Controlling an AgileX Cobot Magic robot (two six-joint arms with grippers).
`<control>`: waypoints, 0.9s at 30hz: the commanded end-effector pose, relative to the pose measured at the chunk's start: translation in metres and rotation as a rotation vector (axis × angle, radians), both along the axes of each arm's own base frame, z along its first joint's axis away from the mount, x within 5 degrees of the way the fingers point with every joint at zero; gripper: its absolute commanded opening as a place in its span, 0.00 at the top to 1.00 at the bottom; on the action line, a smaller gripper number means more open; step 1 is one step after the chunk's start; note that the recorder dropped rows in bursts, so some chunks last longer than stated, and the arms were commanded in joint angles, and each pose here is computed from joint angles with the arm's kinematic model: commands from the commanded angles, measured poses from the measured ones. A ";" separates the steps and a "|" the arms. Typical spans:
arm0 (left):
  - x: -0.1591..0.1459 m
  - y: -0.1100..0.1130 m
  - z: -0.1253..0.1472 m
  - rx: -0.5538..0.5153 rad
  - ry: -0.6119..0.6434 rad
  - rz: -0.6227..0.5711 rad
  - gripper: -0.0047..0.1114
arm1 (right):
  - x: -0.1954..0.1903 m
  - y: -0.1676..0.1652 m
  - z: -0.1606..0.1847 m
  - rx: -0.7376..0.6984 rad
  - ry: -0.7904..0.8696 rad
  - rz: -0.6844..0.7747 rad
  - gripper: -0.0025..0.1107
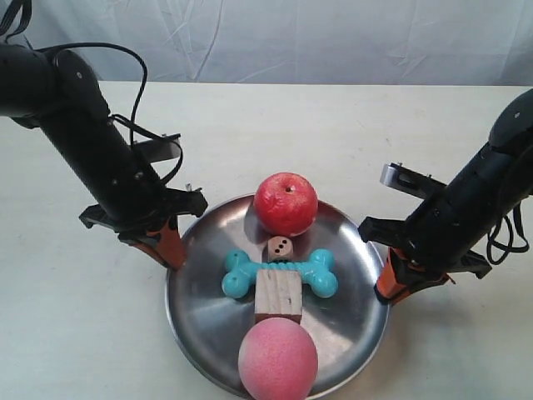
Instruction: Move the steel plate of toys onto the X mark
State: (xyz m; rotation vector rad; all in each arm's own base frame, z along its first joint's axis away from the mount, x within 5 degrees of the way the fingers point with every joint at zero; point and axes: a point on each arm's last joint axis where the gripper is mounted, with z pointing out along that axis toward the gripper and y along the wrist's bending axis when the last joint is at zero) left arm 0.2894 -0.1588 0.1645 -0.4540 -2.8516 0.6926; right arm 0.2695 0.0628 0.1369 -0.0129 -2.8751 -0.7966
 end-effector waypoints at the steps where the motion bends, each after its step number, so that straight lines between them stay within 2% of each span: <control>1: -0.004 -0.018 0.021 -0.122 0.051 -0.007 0.96 | 0.005 0.012 0.013 0.097 -0.004 -0.045 0.98; 19: -0.002 -0.013 0.023 -0.070 0.048 -0.037 0.96 | 0.028 0.015 0.036 0.116 -0.033 -0.079 0.98; 24: 0.001 -0.014 0.028 -0.070 0.039 -0.050 0.96 | 0.033 0.016 0.027 0.120 -0.001 -0.096 0.98; 27: 0.005 -0.012 0.032 -0.035 0.016 -0.051 0.96 | 0.035 0.016 0.021 0.119 0.022 -0.098 0.98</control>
